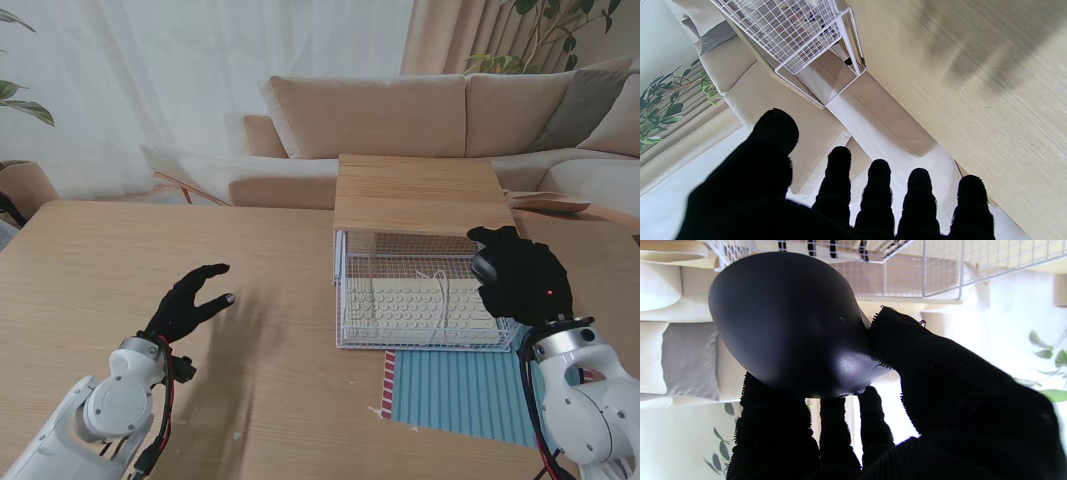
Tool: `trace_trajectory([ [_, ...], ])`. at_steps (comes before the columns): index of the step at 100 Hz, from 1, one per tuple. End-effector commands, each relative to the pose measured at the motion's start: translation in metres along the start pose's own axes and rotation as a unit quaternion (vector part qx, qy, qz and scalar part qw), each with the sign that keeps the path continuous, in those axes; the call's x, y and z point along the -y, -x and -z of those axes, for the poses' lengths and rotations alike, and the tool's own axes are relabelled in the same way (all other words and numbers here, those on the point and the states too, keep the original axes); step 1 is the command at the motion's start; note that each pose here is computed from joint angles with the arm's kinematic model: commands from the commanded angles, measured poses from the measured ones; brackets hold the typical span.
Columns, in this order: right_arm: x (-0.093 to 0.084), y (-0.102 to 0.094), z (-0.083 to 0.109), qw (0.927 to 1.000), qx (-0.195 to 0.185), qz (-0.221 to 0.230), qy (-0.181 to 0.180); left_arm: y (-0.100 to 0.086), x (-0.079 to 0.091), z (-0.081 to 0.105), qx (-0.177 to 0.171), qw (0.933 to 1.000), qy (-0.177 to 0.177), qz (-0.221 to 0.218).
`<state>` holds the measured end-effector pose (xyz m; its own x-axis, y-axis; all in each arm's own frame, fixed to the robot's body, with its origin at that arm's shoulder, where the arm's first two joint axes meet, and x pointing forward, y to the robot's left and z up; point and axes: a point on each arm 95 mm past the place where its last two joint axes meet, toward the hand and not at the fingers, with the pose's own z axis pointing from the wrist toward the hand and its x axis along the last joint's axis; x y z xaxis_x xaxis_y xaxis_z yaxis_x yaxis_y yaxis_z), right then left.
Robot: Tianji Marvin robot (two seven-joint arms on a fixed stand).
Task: Unroll the mouse pad and set up the keyboard and mouse from the tabletop organizer
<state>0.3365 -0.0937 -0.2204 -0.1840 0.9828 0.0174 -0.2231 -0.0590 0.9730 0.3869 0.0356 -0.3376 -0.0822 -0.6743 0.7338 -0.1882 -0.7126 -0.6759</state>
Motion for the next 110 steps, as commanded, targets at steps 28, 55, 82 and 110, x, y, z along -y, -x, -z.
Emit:
trace_trajectory([
  [28, 0.004, 0.013, 0.021, 0.9992, 0.037, 0.003, 0.013, 0.0, -0.004, 0.001, 0.002, 0.9999, 0.011, -0.001],
  [55, 0.008, 0.024, 0.035, 0.9973, 0.067, 0.004, 0.029, 0.0, -0.005, 0.001, 0.003, 0.9999, 0.013, -0.002],
  [82, 0.018, 0.035, 0.049, 0.9936, 0.103, -0.007, 0.046, 0.002, -0.005, 0.0, 0.004, 0.9999, 0.012, -0.005],
  [110, 0.029, 0.044, 0.058, 0.9891, 0.139, -0.011, 0.048, 0.001, -0.002, 0.002, 0.001, 0.9999, 0.009, -0.009],
])
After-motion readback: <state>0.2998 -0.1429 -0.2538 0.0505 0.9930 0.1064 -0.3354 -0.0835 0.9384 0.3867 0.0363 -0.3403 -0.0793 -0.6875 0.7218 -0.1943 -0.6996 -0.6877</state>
